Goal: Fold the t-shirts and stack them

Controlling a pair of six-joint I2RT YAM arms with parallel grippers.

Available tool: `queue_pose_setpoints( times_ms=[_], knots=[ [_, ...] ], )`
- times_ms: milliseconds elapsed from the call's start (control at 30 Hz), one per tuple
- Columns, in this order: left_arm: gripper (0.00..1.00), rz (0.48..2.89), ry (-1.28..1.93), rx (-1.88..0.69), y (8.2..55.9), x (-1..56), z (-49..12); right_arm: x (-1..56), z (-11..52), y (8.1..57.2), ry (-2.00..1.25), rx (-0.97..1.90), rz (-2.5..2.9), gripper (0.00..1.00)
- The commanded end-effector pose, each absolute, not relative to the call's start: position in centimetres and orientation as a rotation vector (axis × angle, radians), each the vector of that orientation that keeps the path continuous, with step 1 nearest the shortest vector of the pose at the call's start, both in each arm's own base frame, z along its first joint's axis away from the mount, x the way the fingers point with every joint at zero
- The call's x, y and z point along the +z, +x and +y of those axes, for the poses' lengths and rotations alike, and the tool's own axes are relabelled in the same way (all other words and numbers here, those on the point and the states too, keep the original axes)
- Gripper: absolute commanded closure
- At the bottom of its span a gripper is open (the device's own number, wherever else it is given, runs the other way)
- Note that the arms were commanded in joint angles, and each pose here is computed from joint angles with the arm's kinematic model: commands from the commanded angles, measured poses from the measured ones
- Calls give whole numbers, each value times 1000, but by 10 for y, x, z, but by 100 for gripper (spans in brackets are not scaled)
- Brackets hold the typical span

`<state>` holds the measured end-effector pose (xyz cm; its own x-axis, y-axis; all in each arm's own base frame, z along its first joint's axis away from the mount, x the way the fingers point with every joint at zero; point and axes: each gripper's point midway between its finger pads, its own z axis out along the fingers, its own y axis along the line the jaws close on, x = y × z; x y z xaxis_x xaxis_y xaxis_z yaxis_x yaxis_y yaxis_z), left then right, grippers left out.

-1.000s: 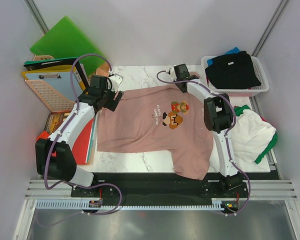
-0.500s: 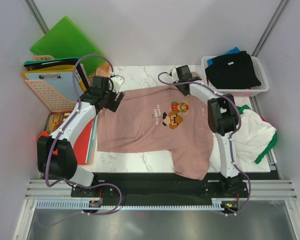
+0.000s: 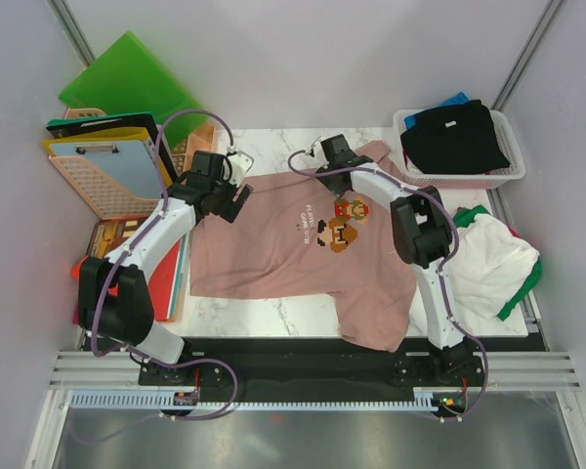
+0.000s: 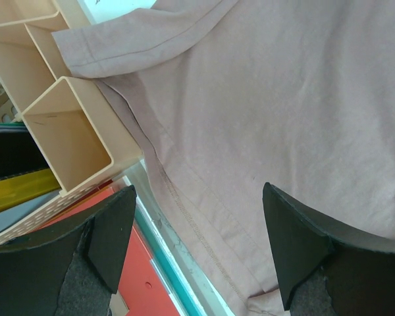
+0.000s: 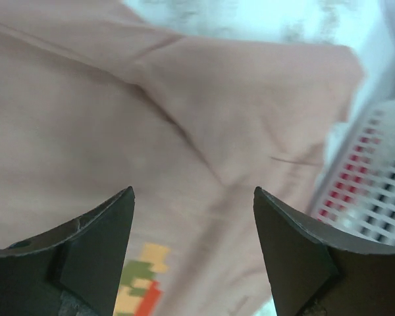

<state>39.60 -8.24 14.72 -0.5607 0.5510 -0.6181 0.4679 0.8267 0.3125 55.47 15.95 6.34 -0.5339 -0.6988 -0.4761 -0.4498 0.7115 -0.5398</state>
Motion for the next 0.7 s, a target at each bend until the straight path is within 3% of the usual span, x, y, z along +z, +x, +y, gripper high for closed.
queue_pose_setpoints(
  times_ms=[0,667],
  knots=[
    [16,2203,754,191,405,160,-80,60,168,568,-844,-471,2222,20],
    [16,2207,755,181,406,158,-83,63,151,592,-825,-616,2164,26]
  ],
)
